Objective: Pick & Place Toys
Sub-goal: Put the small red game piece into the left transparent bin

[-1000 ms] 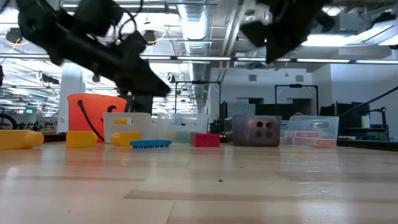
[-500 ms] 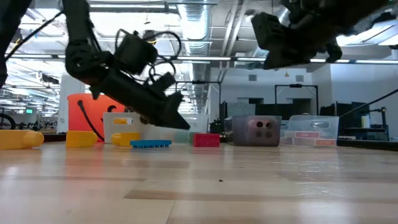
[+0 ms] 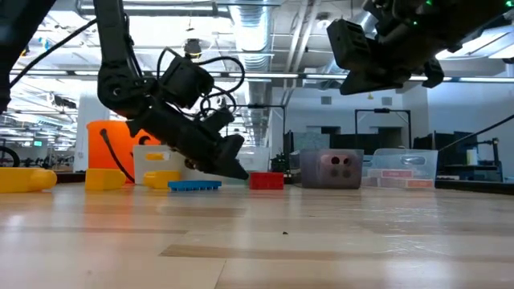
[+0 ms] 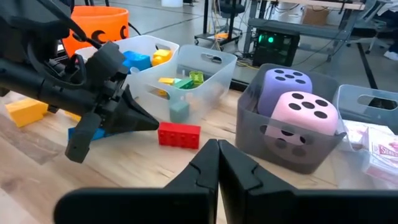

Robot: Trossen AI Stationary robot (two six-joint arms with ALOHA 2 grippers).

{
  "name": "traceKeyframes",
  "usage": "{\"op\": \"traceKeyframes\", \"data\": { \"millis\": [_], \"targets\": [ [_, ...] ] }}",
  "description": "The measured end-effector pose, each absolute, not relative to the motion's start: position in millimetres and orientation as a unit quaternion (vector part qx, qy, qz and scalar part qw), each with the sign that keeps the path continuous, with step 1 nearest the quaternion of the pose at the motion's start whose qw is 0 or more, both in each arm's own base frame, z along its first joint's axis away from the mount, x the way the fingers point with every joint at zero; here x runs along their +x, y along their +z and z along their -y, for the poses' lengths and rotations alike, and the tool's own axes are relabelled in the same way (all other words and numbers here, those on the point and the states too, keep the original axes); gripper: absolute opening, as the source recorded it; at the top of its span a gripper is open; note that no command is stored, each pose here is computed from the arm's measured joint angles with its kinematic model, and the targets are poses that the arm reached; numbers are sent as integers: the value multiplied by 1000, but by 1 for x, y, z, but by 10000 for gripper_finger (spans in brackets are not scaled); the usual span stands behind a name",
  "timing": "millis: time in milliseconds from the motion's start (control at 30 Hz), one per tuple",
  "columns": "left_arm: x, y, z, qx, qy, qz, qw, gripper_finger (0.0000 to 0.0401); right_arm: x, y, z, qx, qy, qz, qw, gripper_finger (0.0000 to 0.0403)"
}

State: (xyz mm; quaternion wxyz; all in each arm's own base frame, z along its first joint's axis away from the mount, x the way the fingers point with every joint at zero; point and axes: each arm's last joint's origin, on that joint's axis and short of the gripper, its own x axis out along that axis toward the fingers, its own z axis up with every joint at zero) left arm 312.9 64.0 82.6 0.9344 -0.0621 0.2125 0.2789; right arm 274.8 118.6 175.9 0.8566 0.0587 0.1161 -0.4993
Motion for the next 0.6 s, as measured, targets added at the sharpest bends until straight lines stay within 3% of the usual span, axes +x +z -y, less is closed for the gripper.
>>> {"op": "traceKeyframes", "data": {
  "millis": [600],
  "targets": [
    [320,89,-75,-68,287,-195,935,0,278,176,-117,53,-499,-124,856,0]
  ]
}}
